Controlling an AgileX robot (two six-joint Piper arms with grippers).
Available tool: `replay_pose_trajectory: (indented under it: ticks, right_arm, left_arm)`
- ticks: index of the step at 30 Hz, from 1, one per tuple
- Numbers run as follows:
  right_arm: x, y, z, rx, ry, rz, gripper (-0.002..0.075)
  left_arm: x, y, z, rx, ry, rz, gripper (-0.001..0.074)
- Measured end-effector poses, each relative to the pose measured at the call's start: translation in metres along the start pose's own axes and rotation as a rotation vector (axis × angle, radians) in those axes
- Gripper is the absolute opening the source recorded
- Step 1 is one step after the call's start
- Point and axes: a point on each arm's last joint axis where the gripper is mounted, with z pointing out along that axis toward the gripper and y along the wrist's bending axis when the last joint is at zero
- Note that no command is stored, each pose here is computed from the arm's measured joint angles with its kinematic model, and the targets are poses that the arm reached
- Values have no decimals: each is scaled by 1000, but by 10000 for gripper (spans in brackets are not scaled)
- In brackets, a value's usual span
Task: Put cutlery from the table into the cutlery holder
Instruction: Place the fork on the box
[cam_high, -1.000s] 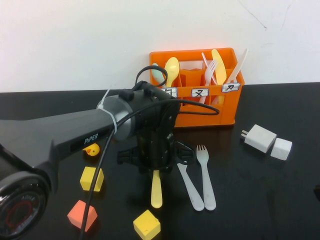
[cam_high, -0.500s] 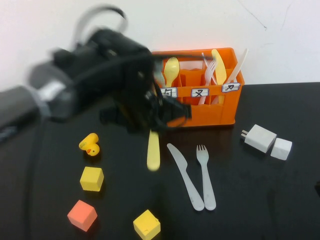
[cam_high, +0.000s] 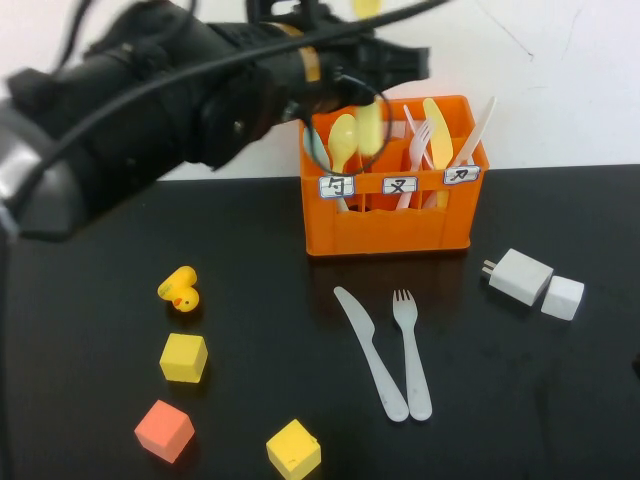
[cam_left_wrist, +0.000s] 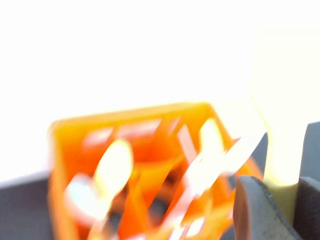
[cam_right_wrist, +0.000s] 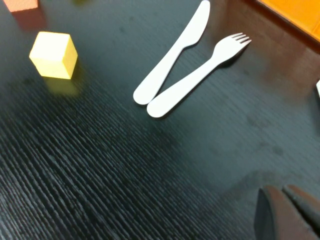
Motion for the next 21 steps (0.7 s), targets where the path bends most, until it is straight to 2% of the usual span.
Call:
replay_pose_trajectory:
  ticks: [10, 14, 21]
  right_arm:
    - [0, -1, 0, 8, -2, -7, -2]
    - [0, -1, 0, 10, -3, -7, -2]
    - [0, -1, 0, 10, -3, -8, -2]
  left_arm:
    - [15, -9, 56, 224, -246, 113, 123]
    - [24, 6, 80, 259, -319, 177, 123]
    - [23, 34, 92, 232, -359, 182, 123]
